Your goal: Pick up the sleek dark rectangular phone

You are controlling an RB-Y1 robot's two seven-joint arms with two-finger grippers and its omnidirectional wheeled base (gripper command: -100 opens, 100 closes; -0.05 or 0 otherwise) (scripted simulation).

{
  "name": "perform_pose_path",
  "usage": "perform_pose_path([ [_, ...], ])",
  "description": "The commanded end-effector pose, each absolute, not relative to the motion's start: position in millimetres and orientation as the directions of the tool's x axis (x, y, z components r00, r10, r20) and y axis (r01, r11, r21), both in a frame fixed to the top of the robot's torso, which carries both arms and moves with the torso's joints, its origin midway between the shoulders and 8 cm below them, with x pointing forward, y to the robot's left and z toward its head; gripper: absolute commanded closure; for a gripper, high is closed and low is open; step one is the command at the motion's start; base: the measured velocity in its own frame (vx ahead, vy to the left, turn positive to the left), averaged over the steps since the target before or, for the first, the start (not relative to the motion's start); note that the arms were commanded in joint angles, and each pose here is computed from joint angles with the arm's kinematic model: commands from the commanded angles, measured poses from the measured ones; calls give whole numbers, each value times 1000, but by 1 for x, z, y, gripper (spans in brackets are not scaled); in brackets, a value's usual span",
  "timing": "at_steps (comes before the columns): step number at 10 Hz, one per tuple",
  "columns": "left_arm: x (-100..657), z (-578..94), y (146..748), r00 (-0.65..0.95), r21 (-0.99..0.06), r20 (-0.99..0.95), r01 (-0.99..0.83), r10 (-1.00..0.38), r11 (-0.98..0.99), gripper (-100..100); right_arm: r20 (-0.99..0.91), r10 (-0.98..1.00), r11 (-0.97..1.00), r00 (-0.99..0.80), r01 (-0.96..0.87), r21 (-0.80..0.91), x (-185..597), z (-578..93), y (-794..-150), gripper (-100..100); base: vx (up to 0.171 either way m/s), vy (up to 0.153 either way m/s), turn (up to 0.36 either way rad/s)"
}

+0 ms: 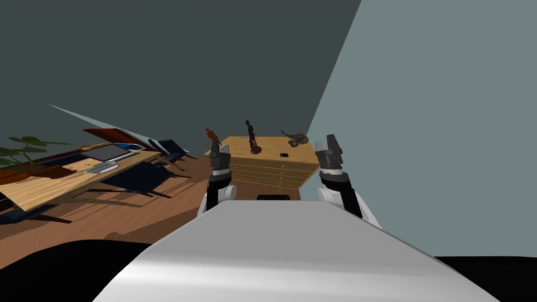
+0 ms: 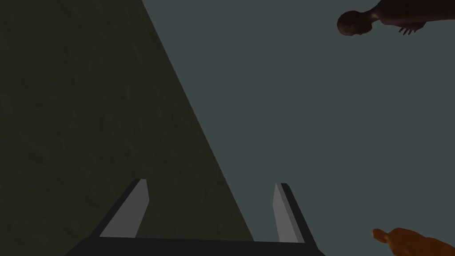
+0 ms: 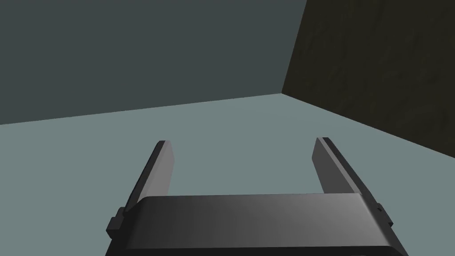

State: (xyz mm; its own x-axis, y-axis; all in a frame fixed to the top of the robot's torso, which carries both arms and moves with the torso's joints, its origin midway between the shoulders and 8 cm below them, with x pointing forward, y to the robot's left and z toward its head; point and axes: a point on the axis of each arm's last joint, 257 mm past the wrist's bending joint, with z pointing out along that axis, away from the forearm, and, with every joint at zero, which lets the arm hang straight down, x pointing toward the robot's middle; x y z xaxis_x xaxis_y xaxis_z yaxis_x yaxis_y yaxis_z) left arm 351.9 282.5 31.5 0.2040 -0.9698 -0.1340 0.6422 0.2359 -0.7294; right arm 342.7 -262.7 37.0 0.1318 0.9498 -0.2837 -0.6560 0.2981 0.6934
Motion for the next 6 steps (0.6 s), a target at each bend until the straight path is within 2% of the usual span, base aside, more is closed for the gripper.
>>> perform_pose_path([
  [1, 352, 31, 282, 204, -729, -134, 642, -970, 236, 0, -320, 940, 315, 117, -652, 689, 343, 31, -258, -100, -110, 82, 47],
  [5, 352, 31, 283, 204, -729, -134, 642, -970, 236, 0, -472, 880, 396, 45, -618, 679, 347, -11, -242, -100, -90, 85, 140],
  [6, 352, 31, 283, 204, -729, -134, 642, -970, 236, 0, -516, 856, 422, 19, -603, 677, 348, -30, -238, -100, -102, 129, 248],
])
